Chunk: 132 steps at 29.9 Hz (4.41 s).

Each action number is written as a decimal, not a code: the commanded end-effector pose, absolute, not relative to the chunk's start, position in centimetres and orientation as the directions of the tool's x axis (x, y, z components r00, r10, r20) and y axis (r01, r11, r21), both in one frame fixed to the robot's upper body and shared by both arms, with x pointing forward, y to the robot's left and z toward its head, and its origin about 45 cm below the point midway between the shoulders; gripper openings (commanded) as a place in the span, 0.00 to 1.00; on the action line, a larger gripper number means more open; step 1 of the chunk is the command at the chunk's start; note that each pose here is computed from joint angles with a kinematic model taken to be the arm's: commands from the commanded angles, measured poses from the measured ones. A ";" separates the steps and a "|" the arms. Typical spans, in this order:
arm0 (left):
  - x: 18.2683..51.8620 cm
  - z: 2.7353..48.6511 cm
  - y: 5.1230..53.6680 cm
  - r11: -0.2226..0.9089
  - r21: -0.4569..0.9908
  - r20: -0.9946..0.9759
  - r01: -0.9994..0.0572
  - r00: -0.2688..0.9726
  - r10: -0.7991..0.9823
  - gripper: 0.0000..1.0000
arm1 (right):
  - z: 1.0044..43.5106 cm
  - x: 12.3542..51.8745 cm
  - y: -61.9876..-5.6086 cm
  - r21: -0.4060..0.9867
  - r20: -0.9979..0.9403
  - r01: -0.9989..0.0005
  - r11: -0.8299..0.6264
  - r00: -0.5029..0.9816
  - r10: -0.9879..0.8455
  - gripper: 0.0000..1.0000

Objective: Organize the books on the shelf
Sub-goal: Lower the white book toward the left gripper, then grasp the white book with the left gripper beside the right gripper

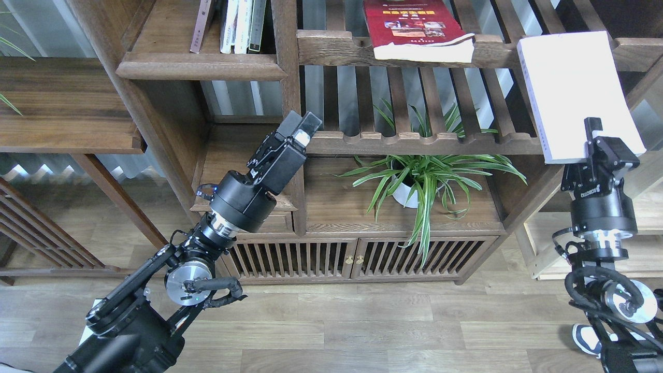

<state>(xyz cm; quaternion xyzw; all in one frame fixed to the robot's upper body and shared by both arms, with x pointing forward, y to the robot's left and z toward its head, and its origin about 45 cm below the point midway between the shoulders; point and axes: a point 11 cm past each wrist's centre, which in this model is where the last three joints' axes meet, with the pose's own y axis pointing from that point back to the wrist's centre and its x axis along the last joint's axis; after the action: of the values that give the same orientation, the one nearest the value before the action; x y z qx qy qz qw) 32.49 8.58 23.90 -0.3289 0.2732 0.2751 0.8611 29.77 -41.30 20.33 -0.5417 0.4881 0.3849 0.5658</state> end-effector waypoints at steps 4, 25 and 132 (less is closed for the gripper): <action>32.3 23.5 8.4 0.639 -0.407 -0.656 -0.653 0.696 0.293 0.99 | 19.1 28.6 -41.5 -0.200 -0.978 -0.971 0.127 0.189 -0.092 0.02; 32.6 21.1 8.4 0.633 -0.324 -0.786 -0.703 0.573 0.234 0.99 | 15.9 27.9 -37.2 -0.123 -0.989 -0.992 0.015 0.121 -0.083 0.02; 33.2 17.6 7.7 0.730 -0.148 -0.929 -0.668 0.347 0.130 0.86 | 13.7 26.7 -13.5 -0.155 -0.988 -0.854 -0.497 0.132 0.082 0.02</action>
<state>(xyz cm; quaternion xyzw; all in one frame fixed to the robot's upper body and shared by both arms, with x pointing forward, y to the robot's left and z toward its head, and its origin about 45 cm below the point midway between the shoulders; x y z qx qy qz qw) 33.18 7.73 17.35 -0.2594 0.5120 0.2592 0.7768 26.68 -13.61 13.69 -0.6371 0.3041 0.5845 0.4000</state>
